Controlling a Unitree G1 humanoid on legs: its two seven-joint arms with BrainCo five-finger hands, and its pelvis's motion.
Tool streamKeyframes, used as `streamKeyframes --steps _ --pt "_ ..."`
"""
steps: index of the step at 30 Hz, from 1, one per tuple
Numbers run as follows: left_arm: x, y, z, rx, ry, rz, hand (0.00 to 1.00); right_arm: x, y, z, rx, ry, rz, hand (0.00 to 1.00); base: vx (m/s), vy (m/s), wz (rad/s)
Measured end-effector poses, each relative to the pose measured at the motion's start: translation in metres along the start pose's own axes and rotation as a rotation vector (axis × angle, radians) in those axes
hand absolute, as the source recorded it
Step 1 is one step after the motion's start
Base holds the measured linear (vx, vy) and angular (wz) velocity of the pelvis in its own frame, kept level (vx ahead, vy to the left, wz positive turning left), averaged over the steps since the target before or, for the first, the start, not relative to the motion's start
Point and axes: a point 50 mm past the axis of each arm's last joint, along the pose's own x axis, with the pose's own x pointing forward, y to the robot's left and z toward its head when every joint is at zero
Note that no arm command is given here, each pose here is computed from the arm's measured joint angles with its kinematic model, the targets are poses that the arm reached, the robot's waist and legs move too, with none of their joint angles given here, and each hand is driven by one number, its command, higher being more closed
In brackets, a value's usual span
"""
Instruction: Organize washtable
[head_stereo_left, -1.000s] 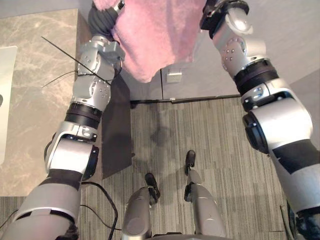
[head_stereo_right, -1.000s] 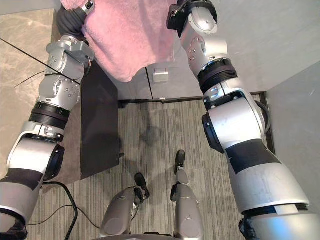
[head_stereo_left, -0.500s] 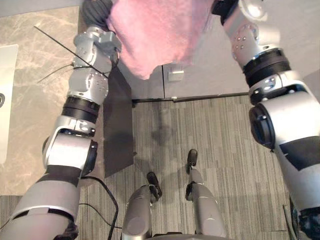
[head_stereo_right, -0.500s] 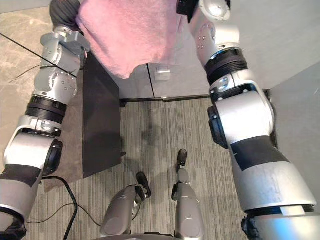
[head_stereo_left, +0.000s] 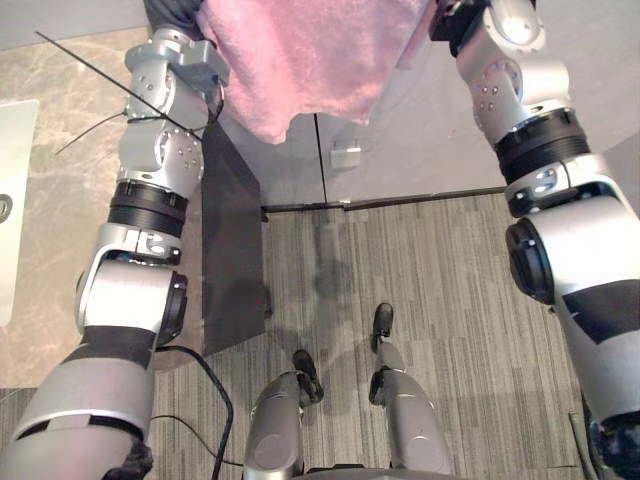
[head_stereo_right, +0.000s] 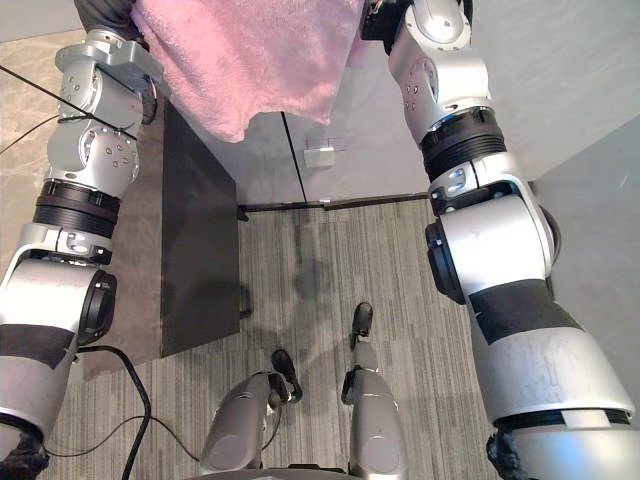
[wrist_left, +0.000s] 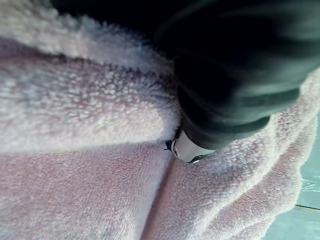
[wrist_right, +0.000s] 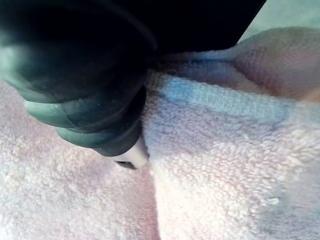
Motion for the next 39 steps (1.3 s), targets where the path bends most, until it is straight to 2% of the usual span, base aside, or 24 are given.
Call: streamKeyframes --steps 14,26,39 --pt "-0.004 0.006 -0.014 0.028 0.058 0.004 1.00 -0.002 -0.002 -0.007 -0.040 0.009 -0.001 1.00 -0.02 0.113 0.04" --pt "0.002 -0.025 -0.026 0.031 0.089 -0.061 1.00 -0.001 -0.024 -0.007 0.051 0.033 -0.111 1.00 -0.04 0.089 0.04" --pt "0.013 -0.061 -0.027 0.024 0.089 -0.100 1.00 0.002 -0.027 0.000 0.073 0.035 -0.158 1.00 -0.07 0.092 -0.01"
